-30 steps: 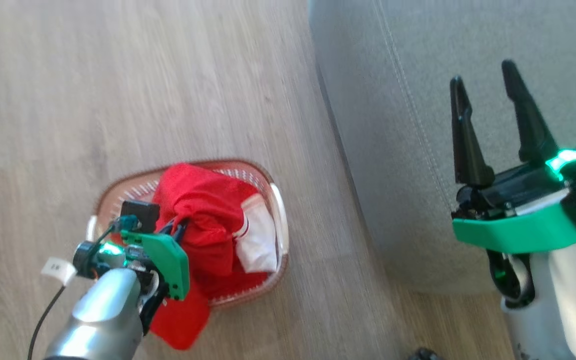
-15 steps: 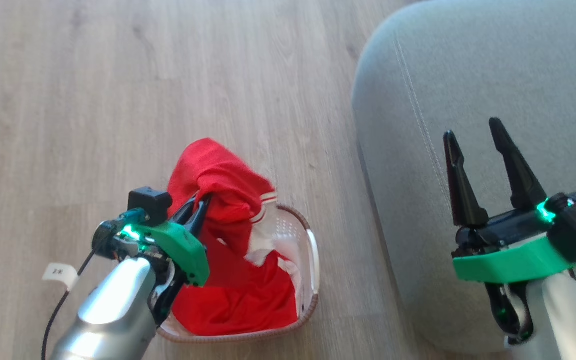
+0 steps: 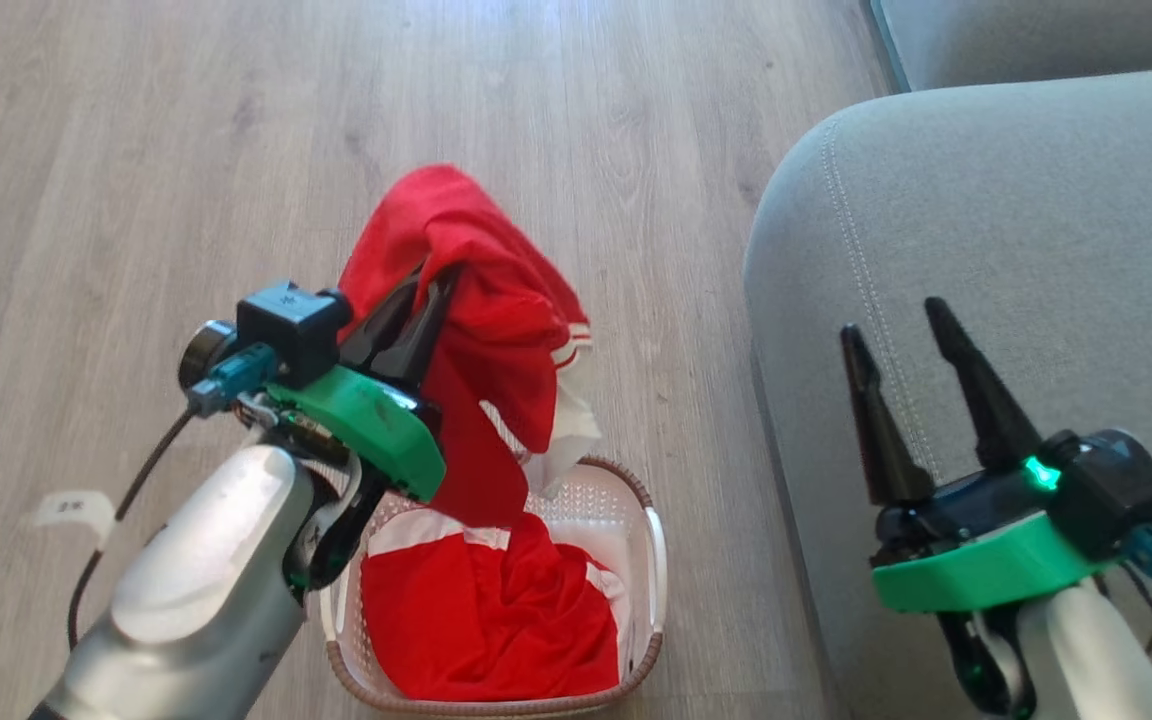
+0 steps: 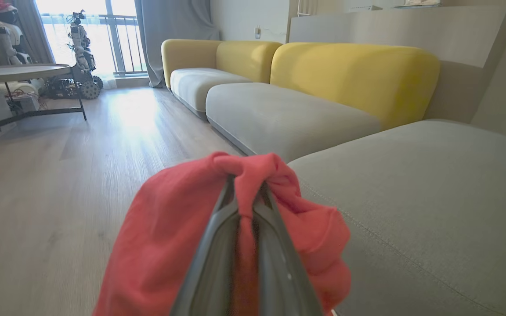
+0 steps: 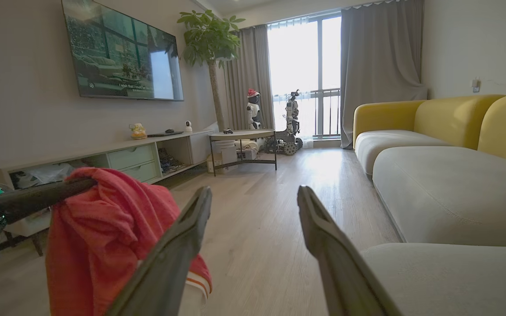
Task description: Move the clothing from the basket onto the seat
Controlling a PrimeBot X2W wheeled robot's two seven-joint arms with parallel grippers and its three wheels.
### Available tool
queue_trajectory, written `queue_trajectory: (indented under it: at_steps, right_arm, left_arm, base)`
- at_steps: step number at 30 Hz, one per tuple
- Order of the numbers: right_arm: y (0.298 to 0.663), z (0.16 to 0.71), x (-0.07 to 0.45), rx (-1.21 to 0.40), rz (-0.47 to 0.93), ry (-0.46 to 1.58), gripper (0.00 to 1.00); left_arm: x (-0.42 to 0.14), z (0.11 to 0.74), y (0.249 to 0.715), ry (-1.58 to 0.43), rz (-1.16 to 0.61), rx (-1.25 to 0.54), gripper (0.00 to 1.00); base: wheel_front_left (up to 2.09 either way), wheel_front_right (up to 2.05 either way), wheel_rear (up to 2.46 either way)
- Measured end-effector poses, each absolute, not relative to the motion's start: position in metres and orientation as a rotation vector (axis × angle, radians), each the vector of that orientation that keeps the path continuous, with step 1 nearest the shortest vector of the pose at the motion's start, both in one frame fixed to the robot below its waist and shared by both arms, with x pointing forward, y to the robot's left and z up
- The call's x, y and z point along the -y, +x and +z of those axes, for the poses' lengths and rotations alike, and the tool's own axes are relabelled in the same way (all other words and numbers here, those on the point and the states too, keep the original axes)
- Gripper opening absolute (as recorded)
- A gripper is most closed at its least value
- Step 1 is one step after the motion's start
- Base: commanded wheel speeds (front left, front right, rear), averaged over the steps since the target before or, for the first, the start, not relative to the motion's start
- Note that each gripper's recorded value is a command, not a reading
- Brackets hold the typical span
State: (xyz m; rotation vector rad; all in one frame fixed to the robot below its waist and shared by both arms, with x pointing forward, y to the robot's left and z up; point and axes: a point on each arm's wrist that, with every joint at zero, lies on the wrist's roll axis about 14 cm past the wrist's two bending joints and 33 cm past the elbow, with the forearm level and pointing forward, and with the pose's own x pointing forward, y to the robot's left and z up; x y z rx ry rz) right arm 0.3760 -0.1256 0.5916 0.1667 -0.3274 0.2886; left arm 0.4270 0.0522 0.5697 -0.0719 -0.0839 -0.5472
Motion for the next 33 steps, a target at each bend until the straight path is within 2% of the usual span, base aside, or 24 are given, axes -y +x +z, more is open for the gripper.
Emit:
queue_trajectory:
  at_steps: [13,20,33]
  right_arm:
    - [0.367,0.571,0.089,0.253,0.397,0.198,1.0]
    - [0.363,0.569,0.044,0.232,0.545,0.212,1.0]
    - [0.38,0.55,-0.029,0.126,0.774,0.152,1.0]
  left_arm:
    - [-0.053,0.604,0.42,-0.053,-0.559,0.135,0.0]
    - [-0.057,0.599,0.421,-0.051,-0.547,0.121,0.0]
    - [-0.055,0.596,0.415,-0.048,-0.553,0.108,0.0]
  base:
    - [0.0,0.0,0.0]
    - [0.0,0.0,0.0]
    - [0.0,0.0,0.0]
